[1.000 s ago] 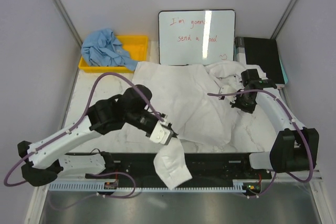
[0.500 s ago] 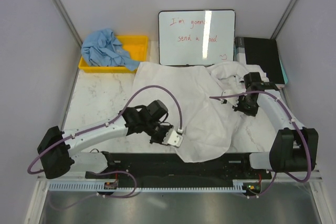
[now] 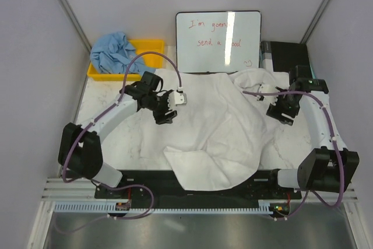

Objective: Fold and stack the long sleeve shirts
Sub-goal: Flatten the shirt out

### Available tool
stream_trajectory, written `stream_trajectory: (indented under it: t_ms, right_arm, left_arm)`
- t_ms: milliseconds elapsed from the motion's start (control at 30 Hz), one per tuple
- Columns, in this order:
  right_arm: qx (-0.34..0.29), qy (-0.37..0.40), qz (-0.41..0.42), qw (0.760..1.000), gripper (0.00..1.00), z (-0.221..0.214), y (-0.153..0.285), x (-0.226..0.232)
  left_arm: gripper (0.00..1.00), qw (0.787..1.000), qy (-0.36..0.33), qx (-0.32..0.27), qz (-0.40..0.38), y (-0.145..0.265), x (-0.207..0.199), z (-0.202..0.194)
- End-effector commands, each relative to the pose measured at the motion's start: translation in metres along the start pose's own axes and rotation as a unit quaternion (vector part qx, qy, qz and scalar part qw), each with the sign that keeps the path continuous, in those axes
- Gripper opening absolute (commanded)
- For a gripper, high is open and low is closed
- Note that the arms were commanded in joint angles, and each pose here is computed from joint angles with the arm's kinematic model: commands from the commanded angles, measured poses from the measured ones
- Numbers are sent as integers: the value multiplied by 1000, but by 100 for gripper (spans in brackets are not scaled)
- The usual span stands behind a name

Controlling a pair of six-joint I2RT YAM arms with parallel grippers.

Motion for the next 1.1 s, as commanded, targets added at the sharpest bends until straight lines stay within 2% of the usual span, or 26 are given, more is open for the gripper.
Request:
stream_trajectory:
  t_ms: [0, 133, 267, 400, 633, 767, 867, 900, 1000, 1067]
  right_arm:
    - [-80, -39, 76, 993, 73, 43, 12, 18]
    - [-96, -19, 88, 991, 64, 88, -8, 43]
    - [-62, 38, 108, 991, 55, 116, -46, 81]
    - [-10, 77, 112, 991, 48, 103, -83, 95]
    - [84, 158, 85, 980, 44, 61, -121, 96]
    - [132, 195, 77, 969, 44, 34, -121, 94]
    - [159, 220, 71, 960, 45, 10, -115, 91]
    - [163, 245, 72, 953, 45, 4, -113, 88]
    - [172, 257, 62, 949, 45, -12, -106, 82]
    - [156, 249, 50, 954, 47, -6, -96, 71]
  left_arm:
    - [68, 998, -5, 55, 1, -6, 16, -36]
    - [65, 997, 4, 82, 6, -9, 19, -56]
    - [63, 995, 20, 97, -2, -13, 10, -77]
    - [60, 993, 19, 117, -3, -17, 4, -100]
    - [57, 984, -12, 177, -15, -23, -12, -142]
    - [56, 975, -36, 220, -21, -15, -30, -167]
    - [55, 971, -56, 231, -28, -3, -48, -178]
    - [55, 971, -62, 232, -22, 3, -51, -178]
    - [55, 969, -75, 236, -25, 13, -66, -186]
    - [55, 969, -72, 232, -38, 17, -75, -186]
Point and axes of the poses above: each gripper's point midway between its finger pads, its own y axis back along the fingers, its own x axis along the line the jaws close on, z = x × y, the point moved 4 cm from there along y, back along the fingers, and after that the axes turned 4 degrees about y, right-handed, at the moved point
